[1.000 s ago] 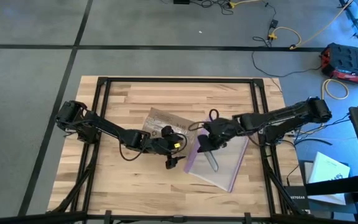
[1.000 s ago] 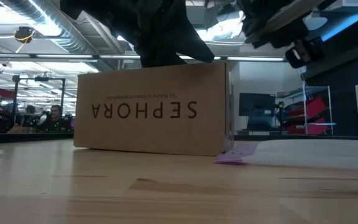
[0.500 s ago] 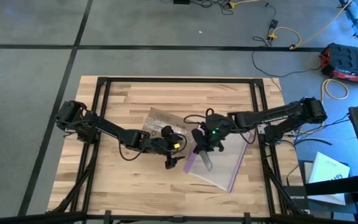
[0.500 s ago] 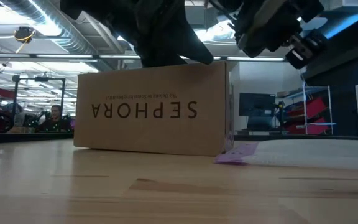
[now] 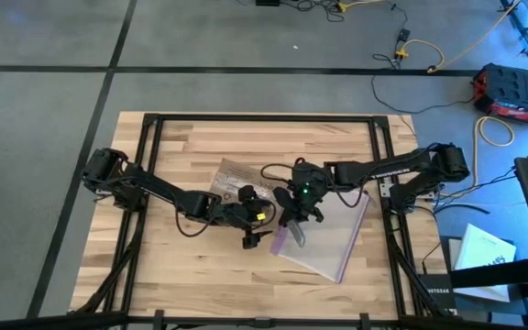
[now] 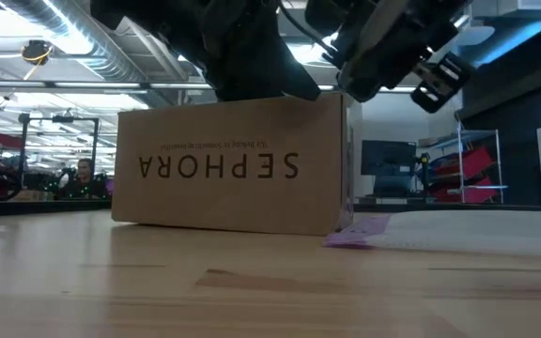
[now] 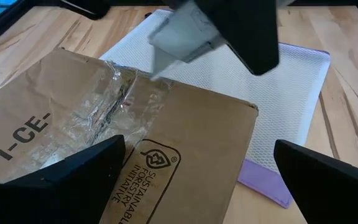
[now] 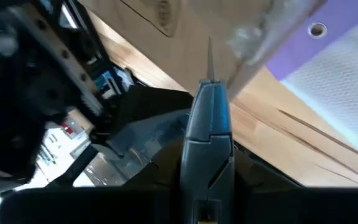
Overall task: Unpack boxes
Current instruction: Open the cardboard box using the cutter
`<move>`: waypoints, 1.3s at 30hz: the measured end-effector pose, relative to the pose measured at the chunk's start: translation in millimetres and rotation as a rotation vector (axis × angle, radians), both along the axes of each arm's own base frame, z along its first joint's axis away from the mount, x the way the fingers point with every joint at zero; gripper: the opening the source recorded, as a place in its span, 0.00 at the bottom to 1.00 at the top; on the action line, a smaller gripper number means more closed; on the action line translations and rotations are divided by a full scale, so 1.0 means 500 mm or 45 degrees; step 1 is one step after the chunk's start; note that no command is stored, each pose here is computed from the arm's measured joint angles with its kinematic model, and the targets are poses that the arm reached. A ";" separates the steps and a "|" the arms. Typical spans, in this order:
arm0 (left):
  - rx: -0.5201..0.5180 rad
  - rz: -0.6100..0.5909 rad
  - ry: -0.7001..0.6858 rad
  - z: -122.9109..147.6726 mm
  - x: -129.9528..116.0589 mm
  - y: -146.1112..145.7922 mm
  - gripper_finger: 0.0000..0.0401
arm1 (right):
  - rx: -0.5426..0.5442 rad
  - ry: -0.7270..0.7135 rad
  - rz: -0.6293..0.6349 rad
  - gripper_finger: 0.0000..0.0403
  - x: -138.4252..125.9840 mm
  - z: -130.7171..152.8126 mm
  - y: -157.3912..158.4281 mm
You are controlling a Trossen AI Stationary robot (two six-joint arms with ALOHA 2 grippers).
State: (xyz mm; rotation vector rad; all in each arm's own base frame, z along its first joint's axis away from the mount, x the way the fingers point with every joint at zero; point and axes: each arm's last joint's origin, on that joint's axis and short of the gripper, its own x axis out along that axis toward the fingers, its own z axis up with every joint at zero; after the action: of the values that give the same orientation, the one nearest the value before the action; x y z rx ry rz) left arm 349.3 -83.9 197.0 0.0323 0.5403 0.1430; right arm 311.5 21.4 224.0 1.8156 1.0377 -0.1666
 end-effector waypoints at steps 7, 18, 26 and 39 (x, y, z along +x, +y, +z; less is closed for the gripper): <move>0.000 0.000 -0.001 0.000 0.000 0.000 1.00 | -0.008 0.093 0.039 0.13 -0.011 -0.004 0.002; 0.006 -0.001 -0.002 0.000 0.001 0.000 1.00 | -0.047 0.051 0.009 0.13 -0.002 0.014 -0.008; 0.009 -0.002 -0.002 0.000 0.001 0.002 1.00 | -0.111 0.132 0.021 0.13 -0.013 0.001 -0.010; 0.028 -0.006 0.002 0.000 0.001 0.004 1.00 | -0.139 0.130 -0.005 0.13 -0.014 -0.001 -0.030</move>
State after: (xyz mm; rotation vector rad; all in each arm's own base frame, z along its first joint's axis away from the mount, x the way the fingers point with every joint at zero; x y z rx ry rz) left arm 349.9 -82.2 196.8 0.0553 0.5405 0.1445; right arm 304.8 6.5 223.8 1.7247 1.0758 -0.3152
